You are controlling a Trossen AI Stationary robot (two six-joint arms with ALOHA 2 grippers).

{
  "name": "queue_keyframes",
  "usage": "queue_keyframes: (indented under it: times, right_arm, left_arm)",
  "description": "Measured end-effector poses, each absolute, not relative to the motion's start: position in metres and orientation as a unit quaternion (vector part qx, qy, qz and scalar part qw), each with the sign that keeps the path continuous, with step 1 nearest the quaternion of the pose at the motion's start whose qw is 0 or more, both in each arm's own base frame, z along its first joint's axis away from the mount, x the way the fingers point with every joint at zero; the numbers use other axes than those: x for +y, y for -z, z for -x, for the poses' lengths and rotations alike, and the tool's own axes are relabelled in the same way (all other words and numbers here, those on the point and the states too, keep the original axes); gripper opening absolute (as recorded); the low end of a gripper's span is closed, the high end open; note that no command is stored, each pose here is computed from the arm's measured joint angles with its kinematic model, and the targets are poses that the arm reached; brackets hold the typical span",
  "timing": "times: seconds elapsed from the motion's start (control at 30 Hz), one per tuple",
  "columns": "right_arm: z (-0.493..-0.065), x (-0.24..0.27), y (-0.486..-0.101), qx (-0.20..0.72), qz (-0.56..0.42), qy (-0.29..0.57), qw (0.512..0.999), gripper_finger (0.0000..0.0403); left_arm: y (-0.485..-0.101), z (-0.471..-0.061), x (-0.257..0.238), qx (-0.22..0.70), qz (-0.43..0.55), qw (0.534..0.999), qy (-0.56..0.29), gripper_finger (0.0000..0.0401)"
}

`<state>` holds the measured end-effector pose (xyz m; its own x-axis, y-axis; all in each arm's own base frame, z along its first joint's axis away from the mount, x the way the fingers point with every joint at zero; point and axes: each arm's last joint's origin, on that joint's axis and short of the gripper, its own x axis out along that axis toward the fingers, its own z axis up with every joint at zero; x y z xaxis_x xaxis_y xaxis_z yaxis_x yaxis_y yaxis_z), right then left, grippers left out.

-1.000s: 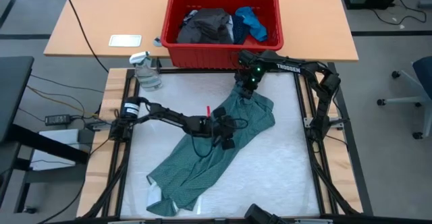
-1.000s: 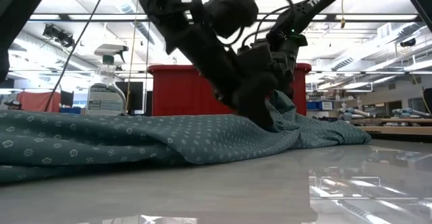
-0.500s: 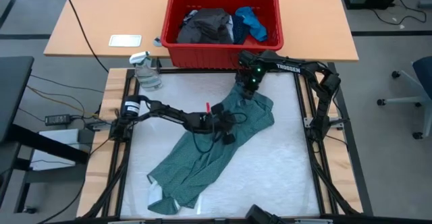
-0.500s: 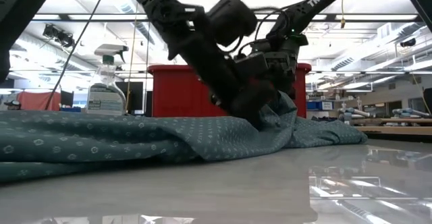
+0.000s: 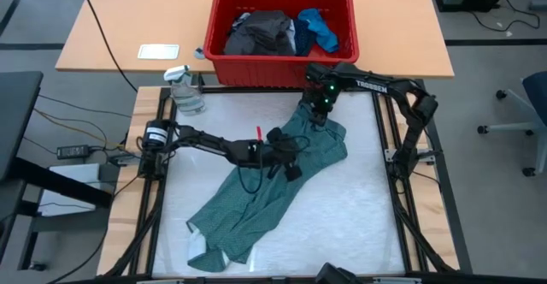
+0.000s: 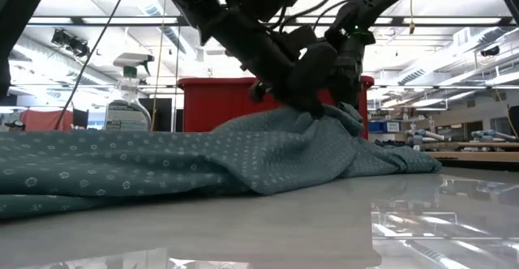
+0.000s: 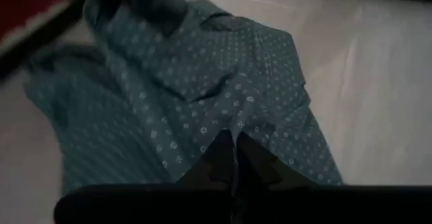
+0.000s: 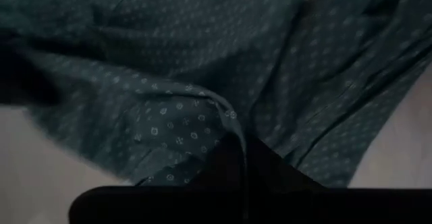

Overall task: Fold laundry
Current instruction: Fold the green shirt

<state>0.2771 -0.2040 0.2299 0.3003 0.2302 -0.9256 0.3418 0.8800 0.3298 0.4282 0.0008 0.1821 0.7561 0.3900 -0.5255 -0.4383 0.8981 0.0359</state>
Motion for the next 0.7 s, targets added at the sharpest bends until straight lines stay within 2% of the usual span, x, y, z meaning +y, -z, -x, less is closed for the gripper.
queue_keyframes:
  times: [0.17,0.4,0.5,0.7]
  right_arm:
    - [-0.268,-0.196,-0.210,0.612,-0.256,0.015,0.748,0.0002]
    - [-0.264,-0.192,-0.170,0.588,-0.259,0.034,0.766,0.0002]
    - [-0.264,-0.192,-0.162,0.575,-0.266,0.049,0.772,0.0003]
    - [-0.265,-0.193,-0.157,0.560,-0.272,0.054,0.781,0.0003]
  left_arm:
    - [-0.169,-0.431,-0.010,0.268,0.101,0.931,-0.227,0.0010]
    - [-0.169,-0.431,-0.022,0.269,0.100,0.934,-0.214,0.0020]
    - [-0.168,-0.431,-0.019,0.272,0.086,0.934,-0.215,0.0053]
    - [-0.169,-0.432,-0.015,0.269,0.080,0.936,-0.213,0.0144]
